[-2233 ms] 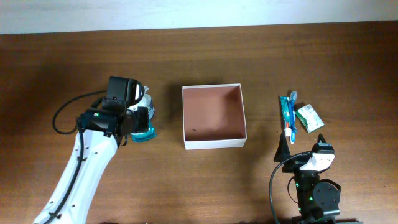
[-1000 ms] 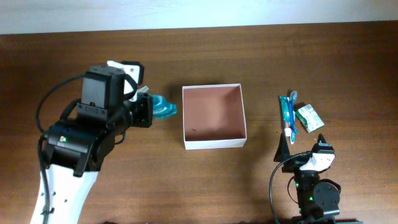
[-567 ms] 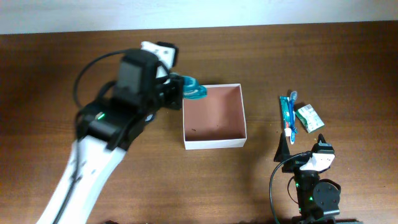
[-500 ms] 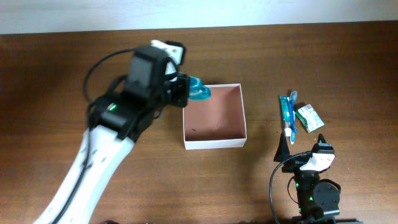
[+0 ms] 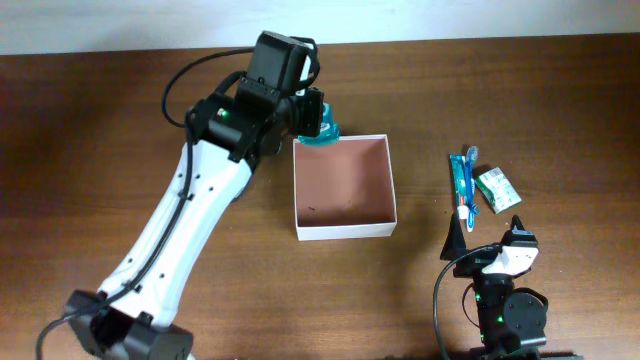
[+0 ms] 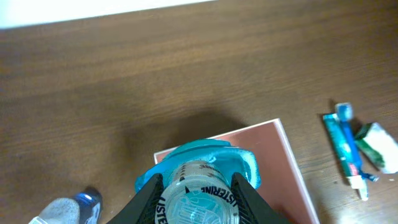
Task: Pack container
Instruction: 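Lift the Listerine bottle and carry it right over the box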
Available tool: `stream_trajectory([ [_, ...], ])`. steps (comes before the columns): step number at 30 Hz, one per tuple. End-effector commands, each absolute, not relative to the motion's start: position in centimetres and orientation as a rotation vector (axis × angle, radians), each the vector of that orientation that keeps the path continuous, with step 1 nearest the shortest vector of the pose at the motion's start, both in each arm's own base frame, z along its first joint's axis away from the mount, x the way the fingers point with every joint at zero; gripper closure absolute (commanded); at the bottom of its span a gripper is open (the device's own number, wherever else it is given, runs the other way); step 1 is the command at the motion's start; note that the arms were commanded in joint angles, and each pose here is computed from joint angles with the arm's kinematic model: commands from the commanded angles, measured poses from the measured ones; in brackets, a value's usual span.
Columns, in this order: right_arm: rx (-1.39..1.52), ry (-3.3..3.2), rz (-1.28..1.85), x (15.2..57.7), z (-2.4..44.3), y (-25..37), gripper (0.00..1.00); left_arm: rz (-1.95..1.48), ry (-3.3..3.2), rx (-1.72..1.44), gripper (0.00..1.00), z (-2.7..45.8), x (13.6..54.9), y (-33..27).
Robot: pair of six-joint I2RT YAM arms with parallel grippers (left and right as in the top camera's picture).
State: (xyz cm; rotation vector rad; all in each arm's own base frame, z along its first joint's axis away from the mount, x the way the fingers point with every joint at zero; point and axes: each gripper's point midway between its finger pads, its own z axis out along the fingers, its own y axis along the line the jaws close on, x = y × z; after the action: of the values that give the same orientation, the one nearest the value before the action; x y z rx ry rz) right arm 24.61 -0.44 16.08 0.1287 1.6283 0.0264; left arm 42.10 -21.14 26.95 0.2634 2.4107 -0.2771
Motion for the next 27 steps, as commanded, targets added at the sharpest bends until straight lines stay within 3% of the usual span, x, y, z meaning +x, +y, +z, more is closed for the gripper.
stream_trajectory([
  [1,0.131,1.630,0.023,24.6,15.9,-0.5,0.02,-0.256,2.414,0.224,0.78,26.6,43.0,-21.2],
  [27,0.131,1.630,0.024,24.6,15.9,-0.5,0.02,-0.141,2.527,0.177,0.79,20.0,45.4,-21.2],
])
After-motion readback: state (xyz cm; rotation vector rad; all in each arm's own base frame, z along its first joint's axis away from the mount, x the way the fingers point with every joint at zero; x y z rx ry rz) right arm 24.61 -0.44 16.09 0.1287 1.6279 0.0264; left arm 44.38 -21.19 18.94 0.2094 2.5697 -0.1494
